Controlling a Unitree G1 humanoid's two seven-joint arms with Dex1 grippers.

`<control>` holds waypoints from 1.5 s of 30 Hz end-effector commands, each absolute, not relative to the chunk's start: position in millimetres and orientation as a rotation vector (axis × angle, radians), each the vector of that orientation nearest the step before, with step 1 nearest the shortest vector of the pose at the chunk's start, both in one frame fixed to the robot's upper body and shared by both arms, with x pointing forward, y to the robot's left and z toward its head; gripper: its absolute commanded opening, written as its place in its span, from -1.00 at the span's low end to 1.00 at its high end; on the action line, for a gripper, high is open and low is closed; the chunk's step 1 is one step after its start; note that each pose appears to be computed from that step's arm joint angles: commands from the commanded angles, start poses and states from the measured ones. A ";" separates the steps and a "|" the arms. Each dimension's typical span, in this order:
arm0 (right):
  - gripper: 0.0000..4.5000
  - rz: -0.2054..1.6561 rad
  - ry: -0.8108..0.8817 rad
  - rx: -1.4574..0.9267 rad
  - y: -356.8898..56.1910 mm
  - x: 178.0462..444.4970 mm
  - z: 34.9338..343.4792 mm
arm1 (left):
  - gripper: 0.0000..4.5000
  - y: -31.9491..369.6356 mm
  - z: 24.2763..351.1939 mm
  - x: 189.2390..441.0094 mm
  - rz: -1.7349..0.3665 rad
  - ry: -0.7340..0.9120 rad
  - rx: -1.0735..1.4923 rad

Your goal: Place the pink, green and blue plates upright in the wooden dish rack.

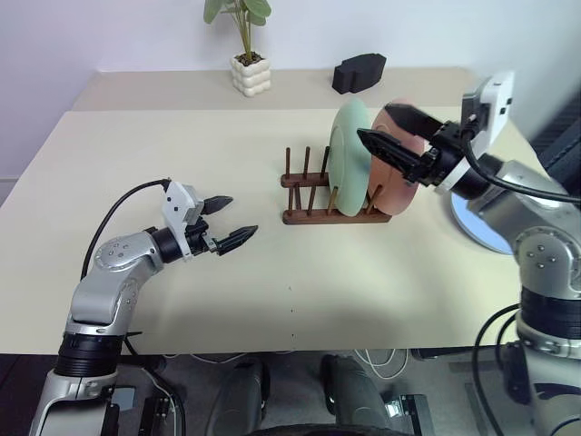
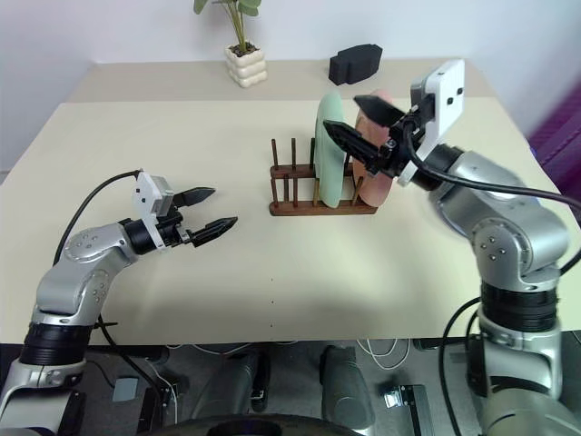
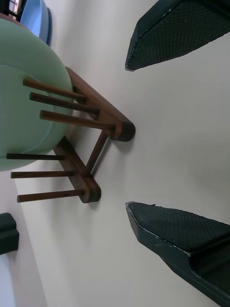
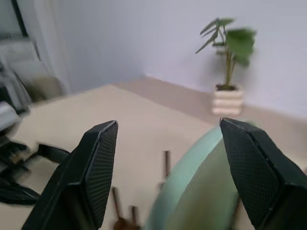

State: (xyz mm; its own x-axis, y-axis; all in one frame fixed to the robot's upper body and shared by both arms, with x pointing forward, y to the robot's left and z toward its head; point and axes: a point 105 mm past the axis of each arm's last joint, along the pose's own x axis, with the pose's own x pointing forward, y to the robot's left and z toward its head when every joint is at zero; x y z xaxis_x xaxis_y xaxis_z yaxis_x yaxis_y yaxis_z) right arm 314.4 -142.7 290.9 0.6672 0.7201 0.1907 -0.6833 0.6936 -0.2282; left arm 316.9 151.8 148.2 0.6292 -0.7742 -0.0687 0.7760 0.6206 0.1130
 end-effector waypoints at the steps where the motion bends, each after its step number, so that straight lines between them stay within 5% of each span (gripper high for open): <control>1: 0.53 0.763 -0.378 -0.299 -168.7 299.2 321.5 | 1.00 144.7 163.1 310.9 -0.930 -0.047 0.145; 7: 0.53 0.598 -0.201 -0.420 -250.9 296.3 306.2 | 1.00 138.4 164.5 305.3 -0.970 -0.051 0.132; 12: 0.53 0.455 0.068 -0.511 -307.4 296.9 248.7 | 1.00 132.7 158.8 303.9 -1.008 -0.029 0.131; 20: 0.53 0.363 0.345 -0.498 -327.3 310.6 160.2 | 1.00 131.6 161.4 310.9 -1.012 -0.034 0.145; 29: 0.53 0.270 0.470 -0.433 -345.7 321.2 112.9 | 1.00 136.9 161.0 310.3 -0.982 -0.036 0.151; 32: 0.16 0.262 0.482 -0.437 -346.9 322.4 109.2 | 1.00 137.3 161.1 310.5 -0.977 -0.037 0.152; 37: -0.98 0.269 0.460 -0.438 -343.4 324.8 113.1 | 1.00 137.2 161.1 311.0 -0.975 -0.038 0.151; 43: -0.98 0.199 0.365 -0.499 -346.9 334.0 136.0 | 1.00 137.0 161.2 312.2 -0.976 -0.038 0.152; 45: -0.98 0.134 0.243 -0.545 -347.2 345.5 164.7 | 1.00 137.1 161.1 312.7 -0.977 -0.037 0.152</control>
